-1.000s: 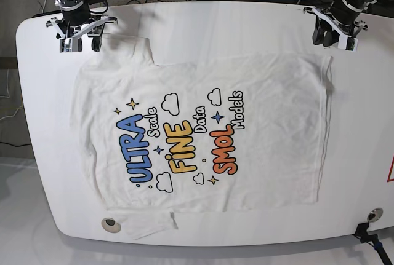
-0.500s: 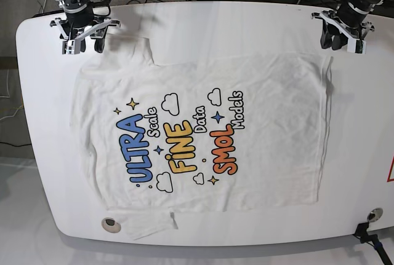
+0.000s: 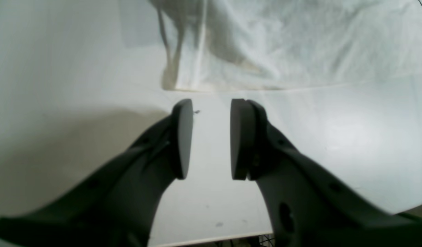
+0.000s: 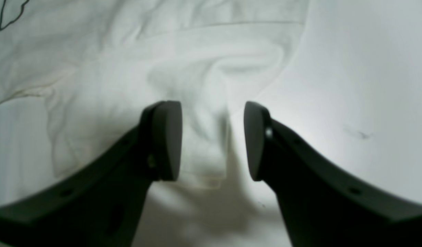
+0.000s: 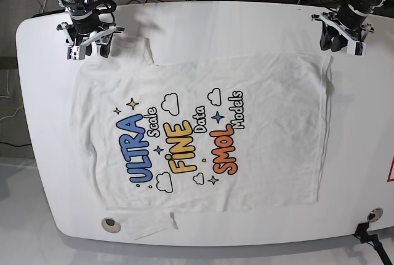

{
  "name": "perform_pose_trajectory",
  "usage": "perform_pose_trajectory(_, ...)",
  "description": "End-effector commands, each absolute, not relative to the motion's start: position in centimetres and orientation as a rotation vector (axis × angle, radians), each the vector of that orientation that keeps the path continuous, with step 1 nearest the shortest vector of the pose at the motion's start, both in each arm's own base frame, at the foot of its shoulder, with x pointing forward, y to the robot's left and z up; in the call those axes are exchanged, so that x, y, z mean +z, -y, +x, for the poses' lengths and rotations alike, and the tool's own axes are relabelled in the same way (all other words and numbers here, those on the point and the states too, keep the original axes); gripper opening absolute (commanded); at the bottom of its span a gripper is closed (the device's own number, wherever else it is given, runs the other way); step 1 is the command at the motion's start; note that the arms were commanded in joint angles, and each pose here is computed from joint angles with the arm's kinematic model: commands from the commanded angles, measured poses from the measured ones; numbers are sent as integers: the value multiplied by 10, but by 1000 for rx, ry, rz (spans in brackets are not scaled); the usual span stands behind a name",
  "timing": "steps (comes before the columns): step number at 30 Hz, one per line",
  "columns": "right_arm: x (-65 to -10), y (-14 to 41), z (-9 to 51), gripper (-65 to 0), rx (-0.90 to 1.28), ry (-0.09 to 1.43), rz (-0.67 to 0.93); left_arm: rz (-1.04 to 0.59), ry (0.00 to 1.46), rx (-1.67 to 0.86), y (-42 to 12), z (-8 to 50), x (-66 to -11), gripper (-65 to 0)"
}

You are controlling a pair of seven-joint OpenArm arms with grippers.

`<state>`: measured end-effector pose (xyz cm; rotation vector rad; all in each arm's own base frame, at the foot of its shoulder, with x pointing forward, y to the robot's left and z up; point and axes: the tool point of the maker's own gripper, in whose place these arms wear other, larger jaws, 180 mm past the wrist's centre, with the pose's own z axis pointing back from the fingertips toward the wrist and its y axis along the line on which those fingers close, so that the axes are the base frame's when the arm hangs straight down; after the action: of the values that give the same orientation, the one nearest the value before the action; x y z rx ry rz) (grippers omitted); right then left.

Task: Fold the T-shirt properly
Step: 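Lower both grippers and pinch the shoulder fabric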

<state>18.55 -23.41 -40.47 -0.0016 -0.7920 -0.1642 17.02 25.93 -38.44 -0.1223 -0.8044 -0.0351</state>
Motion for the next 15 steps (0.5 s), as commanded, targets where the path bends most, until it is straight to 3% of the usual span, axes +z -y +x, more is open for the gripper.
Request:
perform_pose_trajectory(1, -404, 241, 181, -363, -176, 787, -21, -119, 832, -40, -261, 173, -377, -473)
perform_pose_trajectory(12, -428, 247, 155, -361, -229, 694, -24, -121, 832, -35, -263, 171, -378, -469)
perform_pose_trajectory(15, -432, 246, 151, -420, -235, 683, -17, -125, 838, -32, -263, 173, -377, -467)
